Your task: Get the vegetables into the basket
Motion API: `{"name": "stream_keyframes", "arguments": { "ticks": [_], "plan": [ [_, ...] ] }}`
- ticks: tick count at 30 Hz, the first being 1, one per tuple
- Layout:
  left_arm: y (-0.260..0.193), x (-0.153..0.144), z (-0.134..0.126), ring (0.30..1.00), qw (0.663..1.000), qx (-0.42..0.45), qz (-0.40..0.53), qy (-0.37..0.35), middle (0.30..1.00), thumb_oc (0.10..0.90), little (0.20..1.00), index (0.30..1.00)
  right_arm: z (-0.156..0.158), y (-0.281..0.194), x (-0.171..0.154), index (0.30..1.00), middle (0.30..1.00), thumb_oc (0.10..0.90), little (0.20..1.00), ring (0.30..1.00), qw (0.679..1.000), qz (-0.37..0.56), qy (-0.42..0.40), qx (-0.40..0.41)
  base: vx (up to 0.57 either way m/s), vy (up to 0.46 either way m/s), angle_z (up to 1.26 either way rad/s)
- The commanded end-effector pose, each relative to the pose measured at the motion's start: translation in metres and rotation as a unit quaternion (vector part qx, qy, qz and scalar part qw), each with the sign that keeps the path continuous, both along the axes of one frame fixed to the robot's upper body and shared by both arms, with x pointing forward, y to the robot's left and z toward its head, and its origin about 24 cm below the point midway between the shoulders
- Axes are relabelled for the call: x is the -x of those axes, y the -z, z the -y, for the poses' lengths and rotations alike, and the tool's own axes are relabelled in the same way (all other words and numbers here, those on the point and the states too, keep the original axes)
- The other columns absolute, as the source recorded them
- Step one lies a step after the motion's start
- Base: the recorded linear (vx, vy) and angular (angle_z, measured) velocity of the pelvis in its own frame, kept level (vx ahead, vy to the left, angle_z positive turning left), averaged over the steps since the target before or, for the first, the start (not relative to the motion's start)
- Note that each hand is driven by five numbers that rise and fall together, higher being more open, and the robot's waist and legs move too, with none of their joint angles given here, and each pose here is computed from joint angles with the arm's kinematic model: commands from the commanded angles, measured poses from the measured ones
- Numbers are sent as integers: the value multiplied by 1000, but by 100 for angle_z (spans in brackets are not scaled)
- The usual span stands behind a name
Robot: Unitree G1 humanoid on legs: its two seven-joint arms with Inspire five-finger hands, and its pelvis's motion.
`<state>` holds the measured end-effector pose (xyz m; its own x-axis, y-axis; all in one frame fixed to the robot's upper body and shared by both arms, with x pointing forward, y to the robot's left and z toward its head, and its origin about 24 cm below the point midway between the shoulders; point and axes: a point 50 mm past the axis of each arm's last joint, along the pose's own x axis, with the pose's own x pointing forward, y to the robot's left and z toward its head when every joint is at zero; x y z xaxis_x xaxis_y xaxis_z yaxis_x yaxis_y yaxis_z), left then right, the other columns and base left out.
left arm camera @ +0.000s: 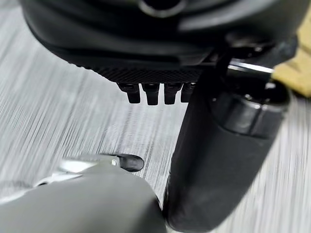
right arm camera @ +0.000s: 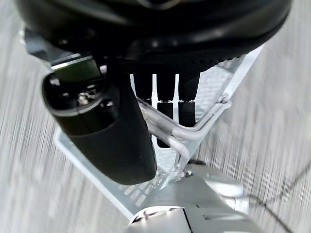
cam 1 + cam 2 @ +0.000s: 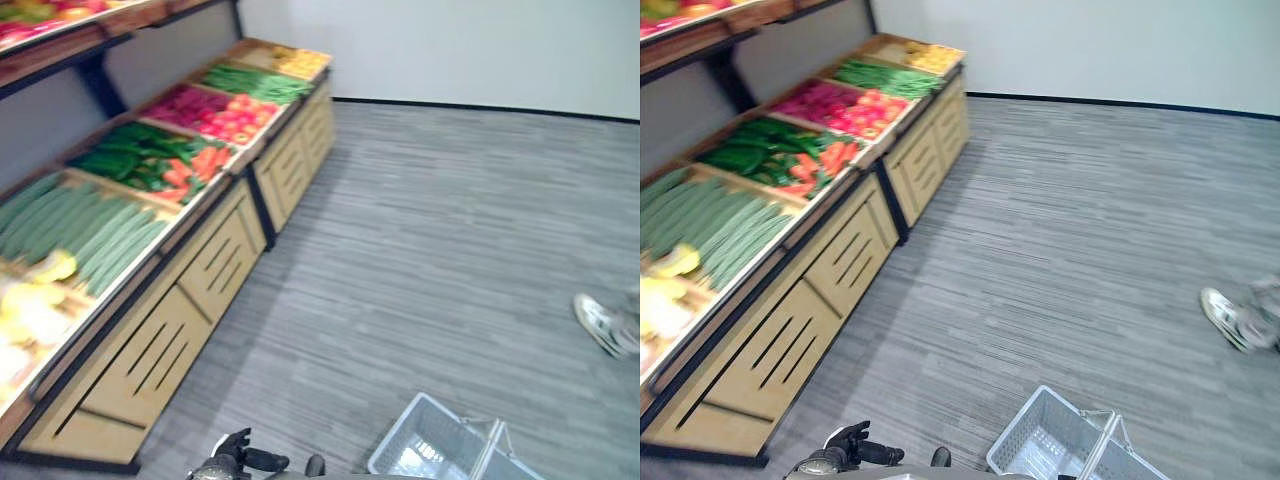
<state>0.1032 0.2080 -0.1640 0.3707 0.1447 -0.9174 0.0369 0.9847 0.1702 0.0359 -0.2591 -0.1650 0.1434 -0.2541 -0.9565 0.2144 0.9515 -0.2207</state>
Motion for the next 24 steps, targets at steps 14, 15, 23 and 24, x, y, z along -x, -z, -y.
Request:
{"name": "stream_keyframes", "arguments": {
  "ticks": [14, 15, 23, 24],
  "plan": [
    [-1, 4, -15, 1000, 999, -27, -19, 5, 1000, 900, 1000, 1000, 6, -13, -59, 300, 300, 400, 300, 300, 993, 121, 11, 8, -8, 112, 149],
    [0, 6, -15, 1000, 999, -26, -23, 1, 1000, 900, 1000, 1000, 4, -13, -59, 300, 300, 400, 300, 300, 993, 120, 7, 5, 347, 370, 69],
    [-6, -9, -22, 1000, 999, -47, -8, 23, 1000, 900, 1000, 1000, -10, -7, -55, 300, 300, 400, 300, 300, 994, 110, 20, -14, 174, 243, 90],
    [-6, -10, -22, 1000, 999, -46, -8, 23, 1000, 900, 1000, 1000, -10, -7, -55, 300, 300, 400, 300, 300, 994, 110, 20, -14, 217, -53, 91]
  ]
}}
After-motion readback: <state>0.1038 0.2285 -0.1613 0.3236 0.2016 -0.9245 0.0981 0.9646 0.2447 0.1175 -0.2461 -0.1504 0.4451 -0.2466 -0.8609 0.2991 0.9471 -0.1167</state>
